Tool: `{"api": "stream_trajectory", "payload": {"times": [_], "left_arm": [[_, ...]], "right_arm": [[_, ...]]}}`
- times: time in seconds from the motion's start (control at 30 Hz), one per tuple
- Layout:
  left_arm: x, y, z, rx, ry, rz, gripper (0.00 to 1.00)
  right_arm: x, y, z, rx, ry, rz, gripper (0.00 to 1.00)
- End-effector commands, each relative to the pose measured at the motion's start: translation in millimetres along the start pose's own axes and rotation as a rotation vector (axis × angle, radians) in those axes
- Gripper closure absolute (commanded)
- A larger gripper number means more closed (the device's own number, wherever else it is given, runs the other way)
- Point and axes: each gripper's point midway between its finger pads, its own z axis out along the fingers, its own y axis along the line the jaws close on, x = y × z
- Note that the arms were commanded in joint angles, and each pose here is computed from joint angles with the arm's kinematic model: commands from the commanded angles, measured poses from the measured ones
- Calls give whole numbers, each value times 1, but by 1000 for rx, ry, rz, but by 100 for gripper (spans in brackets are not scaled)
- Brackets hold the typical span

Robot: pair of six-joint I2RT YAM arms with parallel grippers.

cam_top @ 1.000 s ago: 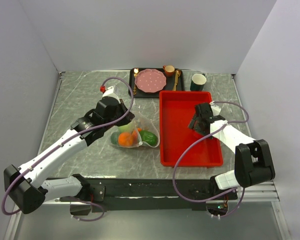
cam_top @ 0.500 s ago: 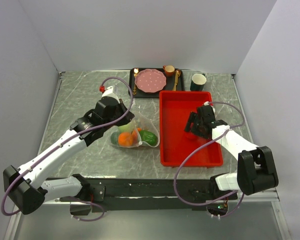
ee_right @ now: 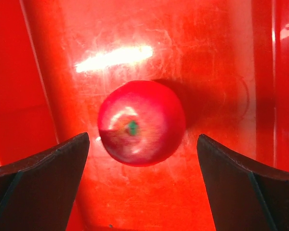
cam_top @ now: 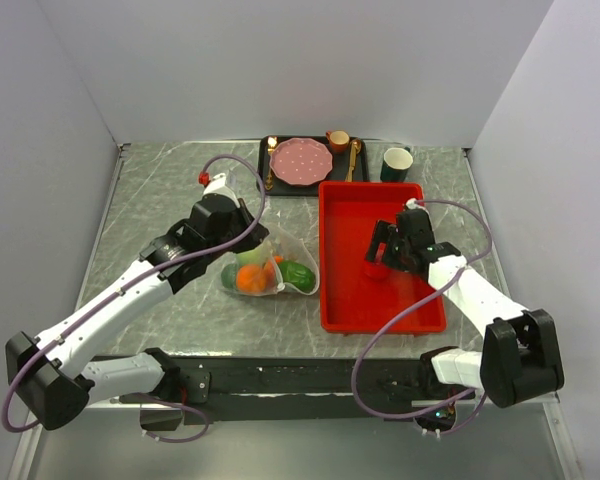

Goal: Place the food in the zip-top bag and seal the zipper
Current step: Pick up the fake fruit from the bin.

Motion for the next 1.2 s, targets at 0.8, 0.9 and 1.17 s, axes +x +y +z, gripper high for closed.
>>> {"api": "stream_trajectory", "payload": {"times": [0.8, 0.9, 1.17], "left_arm": [[-5, -11, 0, 44, -5, -12, 99], [-4, -11, 0, 47, -2, -15, 99], [-3, -13, -1, 60, 5, -6, 99]], "right_arm": [[5, 30, 3, -155, 11, 64, 50], [-6, 39, -9, -206, -28, 73, 51], [-24, 99, -58, -533, -58, 19, 51]]}}
